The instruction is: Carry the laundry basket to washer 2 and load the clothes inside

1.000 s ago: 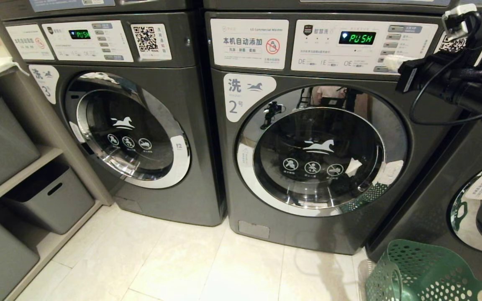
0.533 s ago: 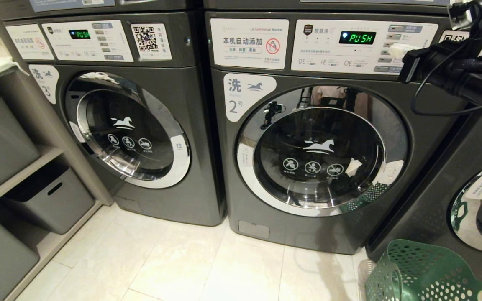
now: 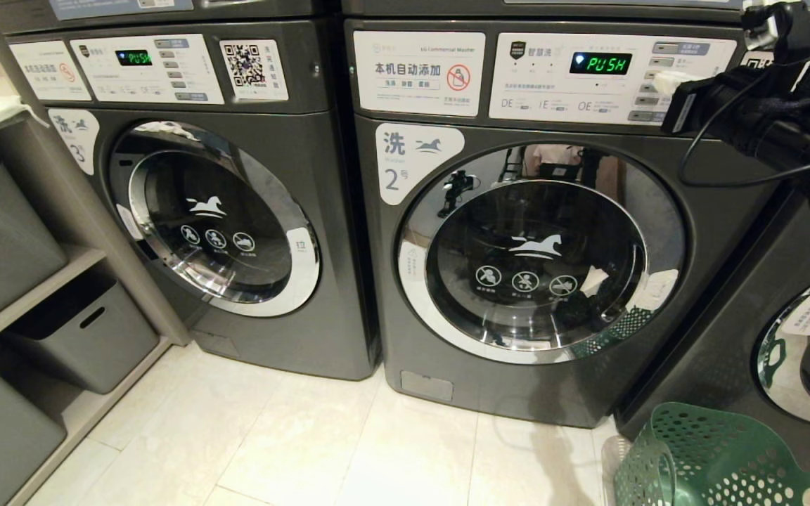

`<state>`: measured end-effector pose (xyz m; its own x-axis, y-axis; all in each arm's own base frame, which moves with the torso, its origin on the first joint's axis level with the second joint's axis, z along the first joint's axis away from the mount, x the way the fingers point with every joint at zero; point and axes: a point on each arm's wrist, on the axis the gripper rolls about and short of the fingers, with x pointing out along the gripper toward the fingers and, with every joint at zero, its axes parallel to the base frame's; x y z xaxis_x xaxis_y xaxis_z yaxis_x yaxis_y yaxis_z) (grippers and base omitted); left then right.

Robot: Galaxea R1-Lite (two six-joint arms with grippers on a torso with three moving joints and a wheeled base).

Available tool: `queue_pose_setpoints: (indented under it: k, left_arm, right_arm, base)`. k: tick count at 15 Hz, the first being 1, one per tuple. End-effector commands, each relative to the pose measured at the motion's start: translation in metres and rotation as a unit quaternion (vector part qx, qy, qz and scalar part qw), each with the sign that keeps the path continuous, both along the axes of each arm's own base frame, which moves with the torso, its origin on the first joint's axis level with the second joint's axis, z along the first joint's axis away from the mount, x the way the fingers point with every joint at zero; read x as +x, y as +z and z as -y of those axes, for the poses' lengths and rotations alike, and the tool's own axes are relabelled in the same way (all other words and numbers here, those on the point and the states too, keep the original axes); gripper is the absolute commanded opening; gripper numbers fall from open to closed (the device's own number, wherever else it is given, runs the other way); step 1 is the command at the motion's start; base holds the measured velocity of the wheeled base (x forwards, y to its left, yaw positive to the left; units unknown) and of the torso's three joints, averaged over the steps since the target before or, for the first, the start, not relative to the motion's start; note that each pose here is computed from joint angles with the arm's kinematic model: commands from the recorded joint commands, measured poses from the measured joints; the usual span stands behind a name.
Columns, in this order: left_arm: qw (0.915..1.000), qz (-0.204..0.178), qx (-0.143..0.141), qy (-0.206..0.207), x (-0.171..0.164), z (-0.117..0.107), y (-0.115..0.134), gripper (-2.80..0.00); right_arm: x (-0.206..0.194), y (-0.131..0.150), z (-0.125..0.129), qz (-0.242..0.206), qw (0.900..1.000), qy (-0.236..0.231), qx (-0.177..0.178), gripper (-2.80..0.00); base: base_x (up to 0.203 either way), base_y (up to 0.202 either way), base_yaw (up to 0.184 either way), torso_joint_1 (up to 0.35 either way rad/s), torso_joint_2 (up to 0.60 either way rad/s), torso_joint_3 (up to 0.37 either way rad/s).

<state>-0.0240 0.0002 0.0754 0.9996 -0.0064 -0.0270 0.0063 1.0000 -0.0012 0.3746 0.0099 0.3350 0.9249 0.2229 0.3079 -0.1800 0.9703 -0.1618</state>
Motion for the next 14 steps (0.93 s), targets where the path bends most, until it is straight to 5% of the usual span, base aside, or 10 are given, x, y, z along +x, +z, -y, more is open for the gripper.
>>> queue_pose_setpoints:
  k: [1, 14]
  left_arm:
    - [1.0, -0.001, 0.0, 0.0, 0.0, 0.0, 0.0, -2.8]
    - [1.0, -0.001, 0.001, 0.0, 0.0, 0.0, 0.0, -2.8]
  right_arm:
    - [0.005, -0.004, -0.001, -0.004, 1.0, 0.001, -0.001, -2.8]
    - [0.019, -0.015, -0.019, -0.014, 0.999, -0.029, 0.018, -2.8]
  base:
    - [0.0, 0.0, 0.0, 0.0, 0.0, 0.0]
    - [0.0, 0.0, 0.0, 0.0, 0.0, 0.0]
